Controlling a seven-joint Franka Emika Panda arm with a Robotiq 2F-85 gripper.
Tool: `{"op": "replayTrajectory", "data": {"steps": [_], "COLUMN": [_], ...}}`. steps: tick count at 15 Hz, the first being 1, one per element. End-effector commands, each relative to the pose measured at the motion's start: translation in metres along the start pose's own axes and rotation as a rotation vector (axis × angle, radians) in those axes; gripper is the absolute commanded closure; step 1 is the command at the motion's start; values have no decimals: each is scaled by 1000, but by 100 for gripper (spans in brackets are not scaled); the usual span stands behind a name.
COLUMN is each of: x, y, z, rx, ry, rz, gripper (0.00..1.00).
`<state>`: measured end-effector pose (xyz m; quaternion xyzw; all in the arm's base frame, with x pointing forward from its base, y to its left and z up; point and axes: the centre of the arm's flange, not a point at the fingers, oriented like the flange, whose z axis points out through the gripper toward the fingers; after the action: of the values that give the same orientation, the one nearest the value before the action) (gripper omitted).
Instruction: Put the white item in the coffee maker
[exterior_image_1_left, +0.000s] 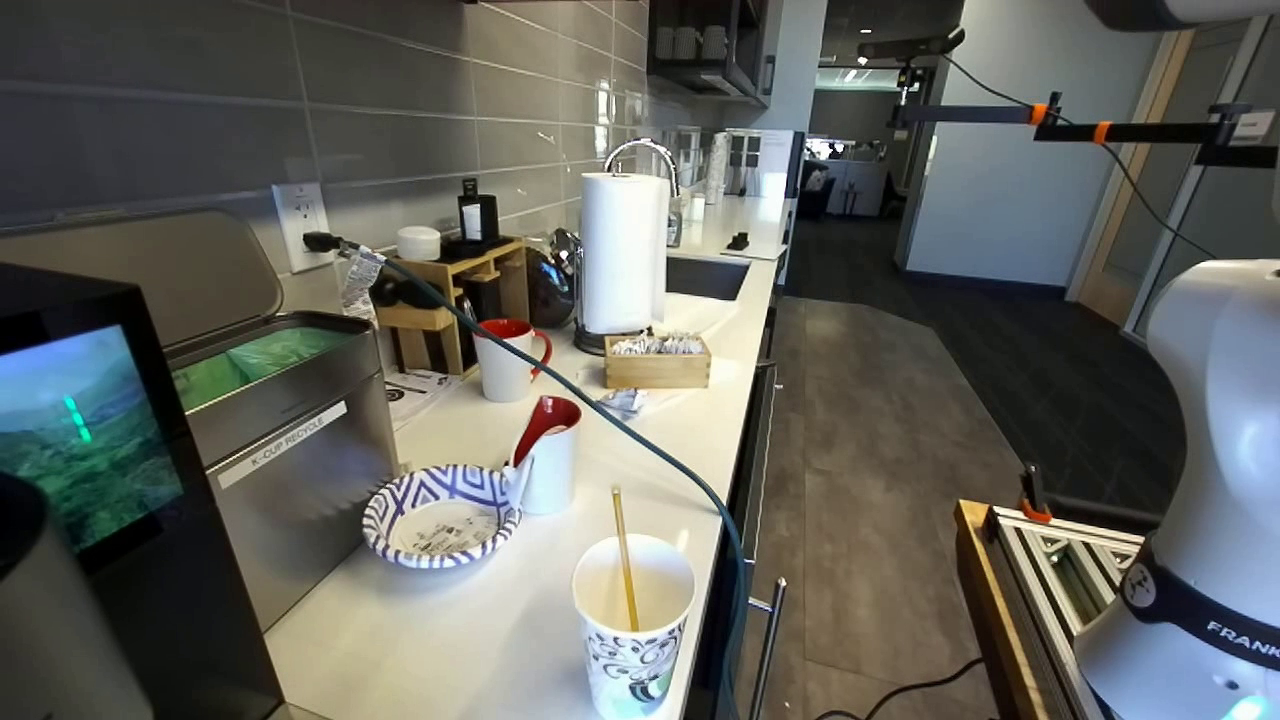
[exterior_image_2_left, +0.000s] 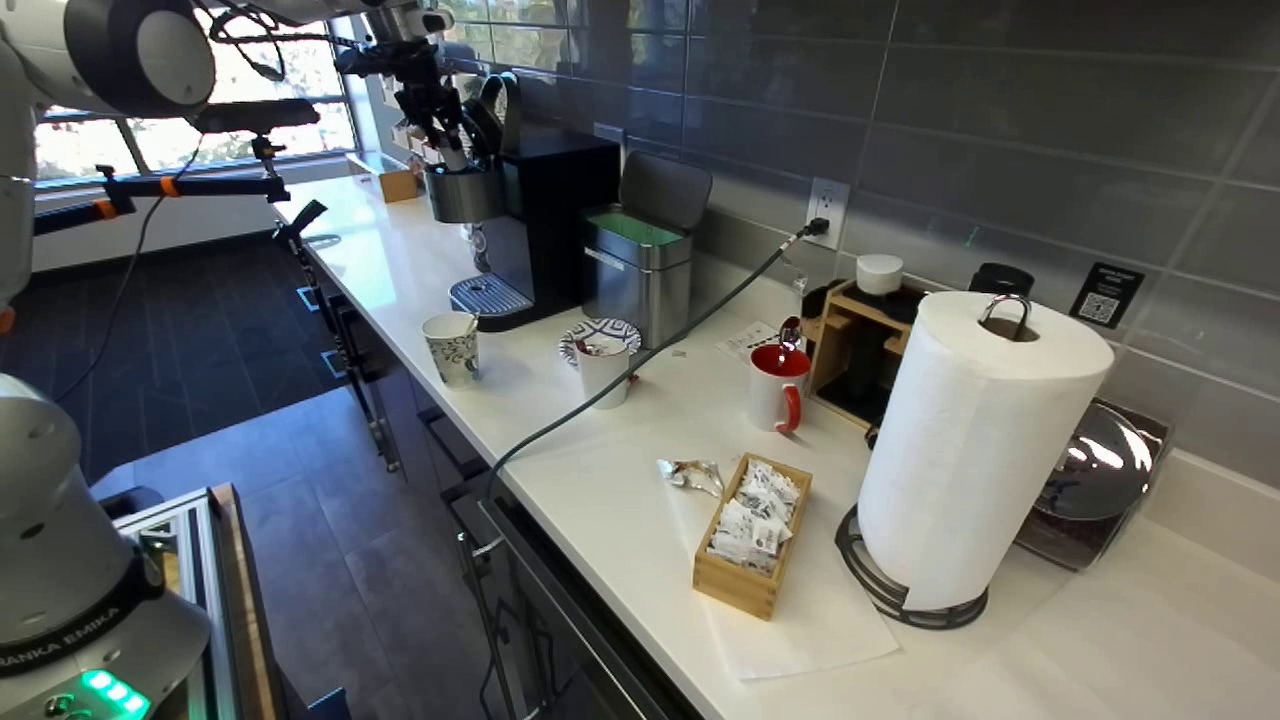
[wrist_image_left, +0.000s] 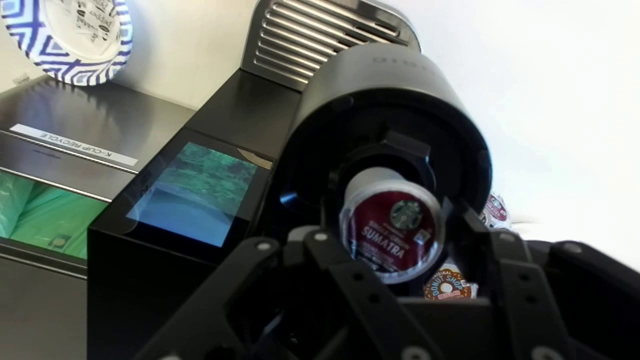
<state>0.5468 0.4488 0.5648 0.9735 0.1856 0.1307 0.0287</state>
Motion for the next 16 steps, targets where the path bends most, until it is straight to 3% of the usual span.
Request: {"op": "replayTrajectory", "data": {"steps": [1, 3, 4, 5, 8, 11, 16], "x": [10, 11, 11, 11, 10, 3, -39], "y": [-8, -8, -9, -10, -10, -3, 31], "z": [1, 2, 2, 2, -4, -18, -34], "rx": [-14, -12, -16, -16, -8, -4, -31], "ry": [-37, -45, -46, -46, -40, -36, -171], "rz": [29, 35, 32, 29, 27, 48, 113], "gripper": [71, 71, 21, 19, 1, 0, 0]}}
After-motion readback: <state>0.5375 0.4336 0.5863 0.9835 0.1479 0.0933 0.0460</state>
